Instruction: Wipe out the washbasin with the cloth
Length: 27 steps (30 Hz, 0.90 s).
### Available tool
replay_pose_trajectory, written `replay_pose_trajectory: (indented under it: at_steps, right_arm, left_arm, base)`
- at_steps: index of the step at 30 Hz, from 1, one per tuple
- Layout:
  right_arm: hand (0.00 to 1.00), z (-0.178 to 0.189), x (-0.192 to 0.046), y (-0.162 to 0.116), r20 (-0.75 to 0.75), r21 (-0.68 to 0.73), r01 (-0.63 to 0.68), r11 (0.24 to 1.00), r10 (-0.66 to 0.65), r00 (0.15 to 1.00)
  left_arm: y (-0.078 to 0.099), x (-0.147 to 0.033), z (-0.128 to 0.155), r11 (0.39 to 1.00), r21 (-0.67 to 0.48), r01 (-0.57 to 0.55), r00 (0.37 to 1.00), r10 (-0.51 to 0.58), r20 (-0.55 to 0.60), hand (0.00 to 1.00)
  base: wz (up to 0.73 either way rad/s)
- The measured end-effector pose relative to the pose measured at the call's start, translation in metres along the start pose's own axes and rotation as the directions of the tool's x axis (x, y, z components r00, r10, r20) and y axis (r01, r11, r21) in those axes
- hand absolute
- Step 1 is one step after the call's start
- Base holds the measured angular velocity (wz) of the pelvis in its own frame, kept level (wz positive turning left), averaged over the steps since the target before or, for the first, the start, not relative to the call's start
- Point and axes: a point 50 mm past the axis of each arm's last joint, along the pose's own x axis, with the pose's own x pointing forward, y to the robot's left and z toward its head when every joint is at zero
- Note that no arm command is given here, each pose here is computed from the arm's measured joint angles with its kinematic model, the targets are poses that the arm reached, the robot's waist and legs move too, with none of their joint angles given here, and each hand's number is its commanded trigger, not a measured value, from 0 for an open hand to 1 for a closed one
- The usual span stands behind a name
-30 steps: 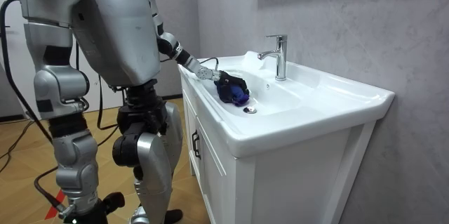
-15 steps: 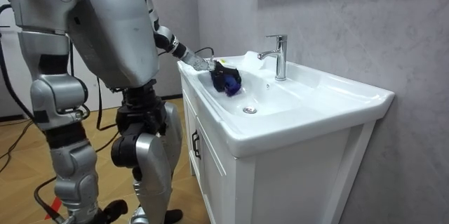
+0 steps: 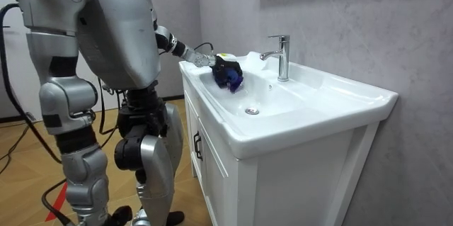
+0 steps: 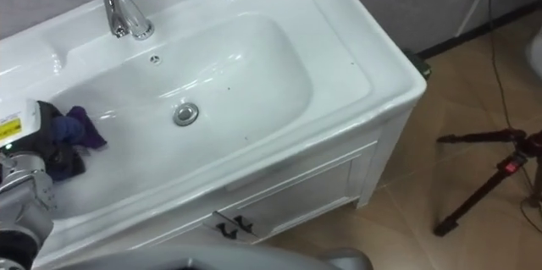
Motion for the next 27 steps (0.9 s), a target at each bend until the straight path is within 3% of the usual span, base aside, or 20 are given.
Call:
replay_pose_trajectory:
  at_steps: [16, 27]
  right_arm:
    - [0.00, -0.006, 0.000, 0.008, 0.012, -0.013, -0.005, 1.000, 0.006, 1.000]
    - [0.00, -0.011, 0.000, 0.010, 0.006, -0.028, -0.010, 1.000, 0.010, 1.000]
  left_arm:
    - [0.062, 0.007, 0.040, 0.954, -0.156, -0.255, 0.957, 0.272, 0.098, 1.00]
    - [0.086, 0.004, 0.050, 0.901, -0.243, -0.360, 0.911, 0.396, 0.115, 1.00]
  base:
    - [0.12]
    - [-0.02]
